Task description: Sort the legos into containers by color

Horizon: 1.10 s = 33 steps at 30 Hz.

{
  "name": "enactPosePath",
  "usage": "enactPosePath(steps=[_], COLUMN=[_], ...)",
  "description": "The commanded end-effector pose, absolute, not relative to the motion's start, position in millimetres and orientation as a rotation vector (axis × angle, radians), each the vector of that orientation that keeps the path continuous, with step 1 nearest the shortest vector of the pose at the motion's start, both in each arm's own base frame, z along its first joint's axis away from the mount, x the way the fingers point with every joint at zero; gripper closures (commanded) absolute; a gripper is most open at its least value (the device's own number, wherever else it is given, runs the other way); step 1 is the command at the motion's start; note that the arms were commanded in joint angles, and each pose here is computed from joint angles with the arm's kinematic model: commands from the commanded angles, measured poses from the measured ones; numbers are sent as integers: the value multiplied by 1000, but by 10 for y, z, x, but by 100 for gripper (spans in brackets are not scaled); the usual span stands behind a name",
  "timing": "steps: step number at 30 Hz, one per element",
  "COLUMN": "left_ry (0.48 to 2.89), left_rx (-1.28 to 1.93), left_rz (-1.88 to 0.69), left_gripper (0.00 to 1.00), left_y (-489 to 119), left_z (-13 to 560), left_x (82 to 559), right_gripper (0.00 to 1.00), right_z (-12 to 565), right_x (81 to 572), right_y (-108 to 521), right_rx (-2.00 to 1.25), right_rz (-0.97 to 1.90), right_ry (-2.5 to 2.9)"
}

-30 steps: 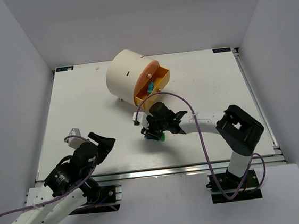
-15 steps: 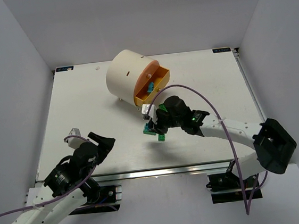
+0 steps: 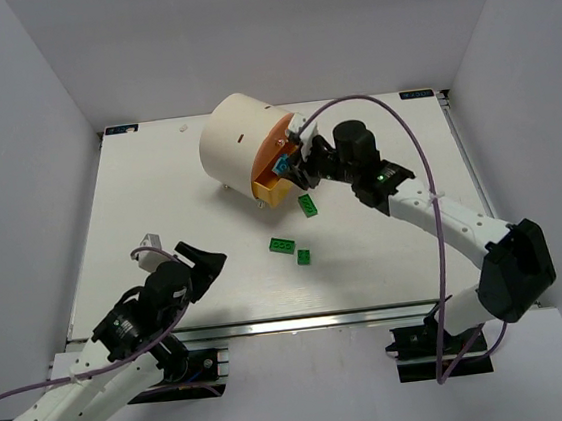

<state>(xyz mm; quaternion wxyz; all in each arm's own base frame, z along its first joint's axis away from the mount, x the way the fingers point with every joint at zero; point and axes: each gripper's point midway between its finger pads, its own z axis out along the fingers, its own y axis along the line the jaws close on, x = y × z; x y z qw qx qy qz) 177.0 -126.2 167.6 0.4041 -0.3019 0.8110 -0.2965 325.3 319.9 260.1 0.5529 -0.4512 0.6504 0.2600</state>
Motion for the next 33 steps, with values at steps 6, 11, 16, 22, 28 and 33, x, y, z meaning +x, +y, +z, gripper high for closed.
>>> enactPosePath(steps=[6, 11, 16, 22, 28, 33], left_ry=[2041, 2052, 2051, 2056, 2063, 2061], left_rx=[-713, -706, -705, -698, -689, -680], left_rz=[-801, -807, -814, -816, -821, -822], left_gripper=[23, 23, 23, 23, 23, 22], left_y=[-1420, -1445, -1454, -1482, -1514, -1531], left_z=[1723, 1702, 1697, 1679, 1642, 1633], left_x=[1835, 1830, 1830, 1842, 1851, 1864], right_gripper=[79, 54, 35, 54, 100, 100], right_z=[2621, 2465, 2460, 2770, 2701, 2146], right_x=[3564, 3676, 3715, 3604, 3542, 3639], right_y=[3522, 3591, 3587, 3476, 3114, 2830], right_rx=[-1032, -1027, -1016, -978, -913, -915], right_rz=[709, 710, 722, 767, 728, 633], right_ry=[1567, 1617, 1633, 1587, 1638, 1771])
